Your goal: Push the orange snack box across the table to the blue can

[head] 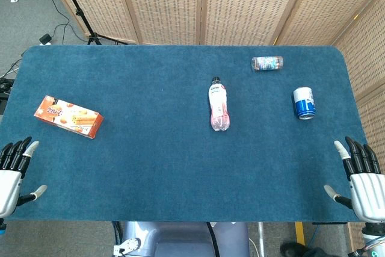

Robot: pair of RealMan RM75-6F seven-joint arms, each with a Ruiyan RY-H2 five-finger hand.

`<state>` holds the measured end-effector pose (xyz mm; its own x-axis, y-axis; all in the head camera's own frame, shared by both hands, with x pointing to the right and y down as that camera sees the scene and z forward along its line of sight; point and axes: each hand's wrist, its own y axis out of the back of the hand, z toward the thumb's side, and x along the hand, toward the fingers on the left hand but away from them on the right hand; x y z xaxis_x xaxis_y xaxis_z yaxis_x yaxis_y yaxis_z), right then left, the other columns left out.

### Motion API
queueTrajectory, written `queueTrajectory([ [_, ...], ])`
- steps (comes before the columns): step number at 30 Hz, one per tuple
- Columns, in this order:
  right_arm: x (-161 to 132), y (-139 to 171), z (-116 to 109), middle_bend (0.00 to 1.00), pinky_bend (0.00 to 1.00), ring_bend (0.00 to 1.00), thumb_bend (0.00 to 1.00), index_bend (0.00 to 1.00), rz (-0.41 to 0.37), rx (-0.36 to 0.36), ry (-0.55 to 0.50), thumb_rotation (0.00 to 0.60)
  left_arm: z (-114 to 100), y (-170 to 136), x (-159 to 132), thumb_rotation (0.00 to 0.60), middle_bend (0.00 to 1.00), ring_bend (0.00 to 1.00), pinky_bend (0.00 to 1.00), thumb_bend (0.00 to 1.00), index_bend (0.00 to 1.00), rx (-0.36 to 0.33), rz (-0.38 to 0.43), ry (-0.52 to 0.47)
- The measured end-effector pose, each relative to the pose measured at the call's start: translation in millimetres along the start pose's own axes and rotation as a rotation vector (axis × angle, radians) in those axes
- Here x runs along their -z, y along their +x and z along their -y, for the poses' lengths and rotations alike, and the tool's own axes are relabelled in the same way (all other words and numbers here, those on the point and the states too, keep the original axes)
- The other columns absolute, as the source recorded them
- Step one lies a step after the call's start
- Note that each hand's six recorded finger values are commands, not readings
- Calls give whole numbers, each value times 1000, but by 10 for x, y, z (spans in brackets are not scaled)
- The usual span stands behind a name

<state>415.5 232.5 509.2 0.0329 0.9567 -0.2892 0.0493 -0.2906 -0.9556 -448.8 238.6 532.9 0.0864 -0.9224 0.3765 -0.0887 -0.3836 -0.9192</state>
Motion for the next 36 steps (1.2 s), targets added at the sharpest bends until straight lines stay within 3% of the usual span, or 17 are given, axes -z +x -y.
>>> queueTrajectory([
  [15,-9,-14,10,0,0,0,0,0,-1,-8,-4,600,6,8,24,600,0,0,0,13,0,13,1,-1],
  [16,-9,-14,10,0,0,0,0,0,-1,-8,-5,600,14,9,24,600,0,0,0,53,0,17,2,-1],
  [17,-8,-13,10,0,0,0,0,0,-2,-9,-6,600,23,12,24,600,0,0,0,187,0,24,3,0],
  [20,-10,-11,8,0,0,0,0,0,-2,-10,-9,600,46,30,23,600,0,0,0,825,0,42,9,-4],
  [21,-11,-9,4,0,0,0,0,0,-3,-10,-13,600,56,40,25,600,0,0,0,956,0,49,9,-9],
  [27,20,-12,-31,0,0,0,0,0,6,-5,-31,600,75,213,109,600,0,0,0,1000,0,90,-20,-87],
  [36,18,-34,1,0,0,0,0,0,8,-19,-24,600,160,729,429,600,0,0,0,1000,0,237,-79,-301],
])
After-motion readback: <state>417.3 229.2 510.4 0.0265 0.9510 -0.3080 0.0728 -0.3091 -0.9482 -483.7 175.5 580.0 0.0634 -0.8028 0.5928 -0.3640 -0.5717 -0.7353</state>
